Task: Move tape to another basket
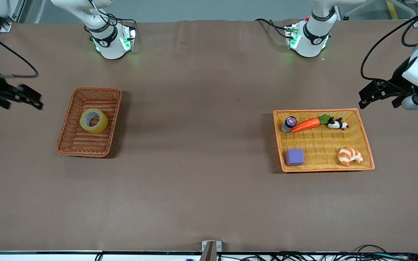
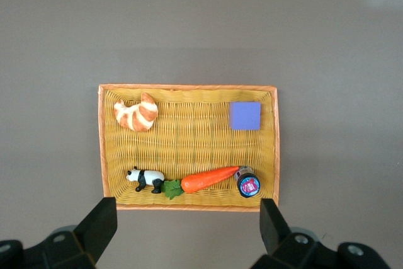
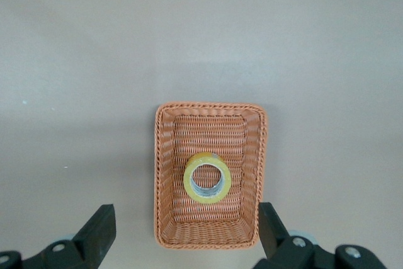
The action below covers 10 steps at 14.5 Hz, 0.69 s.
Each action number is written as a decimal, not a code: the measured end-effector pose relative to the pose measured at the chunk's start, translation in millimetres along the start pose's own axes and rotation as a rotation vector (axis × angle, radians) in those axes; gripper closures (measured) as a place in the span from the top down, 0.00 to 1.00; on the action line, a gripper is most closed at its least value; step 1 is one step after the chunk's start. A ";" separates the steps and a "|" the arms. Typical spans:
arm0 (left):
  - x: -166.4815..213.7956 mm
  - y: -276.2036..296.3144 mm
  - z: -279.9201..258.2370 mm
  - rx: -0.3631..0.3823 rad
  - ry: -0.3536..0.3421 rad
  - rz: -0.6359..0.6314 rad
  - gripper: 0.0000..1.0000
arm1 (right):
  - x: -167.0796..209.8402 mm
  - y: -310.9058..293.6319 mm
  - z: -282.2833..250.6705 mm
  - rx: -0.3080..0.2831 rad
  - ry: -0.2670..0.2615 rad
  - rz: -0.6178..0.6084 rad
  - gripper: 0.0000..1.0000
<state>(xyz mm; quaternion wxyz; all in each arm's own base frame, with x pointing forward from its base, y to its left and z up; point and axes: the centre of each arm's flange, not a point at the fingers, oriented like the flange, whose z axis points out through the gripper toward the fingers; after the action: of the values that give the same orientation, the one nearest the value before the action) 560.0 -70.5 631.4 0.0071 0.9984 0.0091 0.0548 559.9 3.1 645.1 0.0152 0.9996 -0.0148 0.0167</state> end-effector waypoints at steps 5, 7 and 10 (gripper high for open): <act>-6.4 -0.8 -9.1 0.004 -0.032 0.028 1.00 | -8.2 10.7 -20.0 -0.001 -0.019 0.020 1.00; -9.5 -1.2 -9.4 0.007 -0.057 0.034 1.00 | -7.2 12.9 -12.5 -0.002 -0.033 0.024 1.00; -10.3 -1.3 -9.0 0.008 -0.064 0.042 1.00 | -4.8 13.3 -6.6 -0.002 -0.034 0.024 1.00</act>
<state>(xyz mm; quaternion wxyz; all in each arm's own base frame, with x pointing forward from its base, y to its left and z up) 548.7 -69.3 639.3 0.0022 0.9997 -0.0117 0.0229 554.5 -9.8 651.9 0.0158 0.9995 -0.0272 0.0001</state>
